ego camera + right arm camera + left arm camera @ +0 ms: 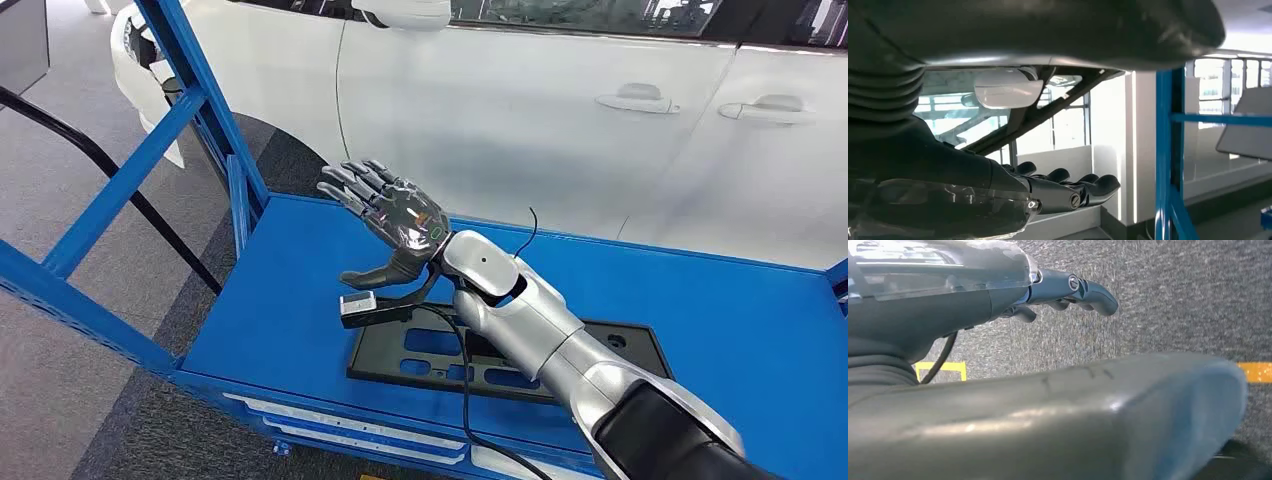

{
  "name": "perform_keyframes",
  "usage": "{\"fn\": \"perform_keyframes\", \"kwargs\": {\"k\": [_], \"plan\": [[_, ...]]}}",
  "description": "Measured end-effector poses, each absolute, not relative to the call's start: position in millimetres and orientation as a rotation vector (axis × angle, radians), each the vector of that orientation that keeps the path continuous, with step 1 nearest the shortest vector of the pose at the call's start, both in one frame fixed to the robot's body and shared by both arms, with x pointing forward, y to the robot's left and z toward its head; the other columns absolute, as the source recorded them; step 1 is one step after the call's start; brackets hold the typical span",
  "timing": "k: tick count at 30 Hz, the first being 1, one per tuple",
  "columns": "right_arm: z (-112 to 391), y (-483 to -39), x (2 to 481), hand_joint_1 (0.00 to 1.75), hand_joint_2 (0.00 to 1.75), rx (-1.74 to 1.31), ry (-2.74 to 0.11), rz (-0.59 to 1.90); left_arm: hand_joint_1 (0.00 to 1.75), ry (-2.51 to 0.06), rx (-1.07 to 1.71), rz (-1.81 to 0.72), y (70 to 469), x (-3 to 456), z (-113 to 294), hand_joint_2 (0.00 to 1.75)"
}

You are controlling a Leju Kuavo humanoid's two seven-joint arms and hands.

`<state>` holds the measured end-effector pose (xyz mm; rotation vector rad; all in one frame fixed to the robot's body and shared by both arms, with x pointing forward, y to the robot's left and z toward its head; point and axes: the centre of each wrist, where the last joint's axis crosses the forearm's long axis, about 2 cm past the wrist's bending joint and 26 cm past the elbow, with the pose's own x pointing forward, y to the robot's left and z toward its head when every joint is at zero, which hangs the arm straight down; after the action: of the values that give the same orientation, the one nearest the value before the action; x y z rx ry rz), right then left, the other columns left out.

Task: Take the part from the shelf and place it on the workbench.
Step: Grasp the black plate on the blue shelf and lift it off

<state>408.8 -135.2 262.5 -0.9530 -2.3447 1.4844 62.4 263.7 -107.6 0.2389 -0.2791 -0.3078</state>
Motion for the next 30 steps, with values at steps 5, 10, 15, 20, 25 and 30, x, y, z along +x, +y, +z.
{"fn": "perform_keyframes", "kwargs": {"k": [5,10,15,20,25,30], "plan": [[269.6,-136.7,399.2,0.0,0.0,-0.943,-2.4,1.449,0.0,-0.268,0.242,-0.295,263.9,56.6,-108.4,0.0],[275.1,-152.5,385.2,0.0,0.0,-0.996,-2.4,1.463,0.0,-0.257,0.245,-0.277,264.5,53.9,-108.8,0.0],[254.6,-185.1,354.6,0.0,0.0,-1.101,-2.368,1.461,0.0,-0.246,0.242,-0.267,264.7,50.5,-109.2,0.0],[218.1,-224.4,316.8,0.0,0.0,-1.122,-2.33,1.459,0.0,-0.226,0.243,-0.245,264.1,48.0,-109.5,0.0],[195.7,-250.4,285.1,0.0,0.0,-1.097,-2.283,1.451,0.0,-0.256,0.249,-0.228,262.2,50.8,-109.0,0.0],[184.0,-258.7,257.0,0.0,0.0,-1.159,-2.221,1.444,0.0,-0.265,0.242,-0.246,261.1,52.9,-108.7,0.0]]}}
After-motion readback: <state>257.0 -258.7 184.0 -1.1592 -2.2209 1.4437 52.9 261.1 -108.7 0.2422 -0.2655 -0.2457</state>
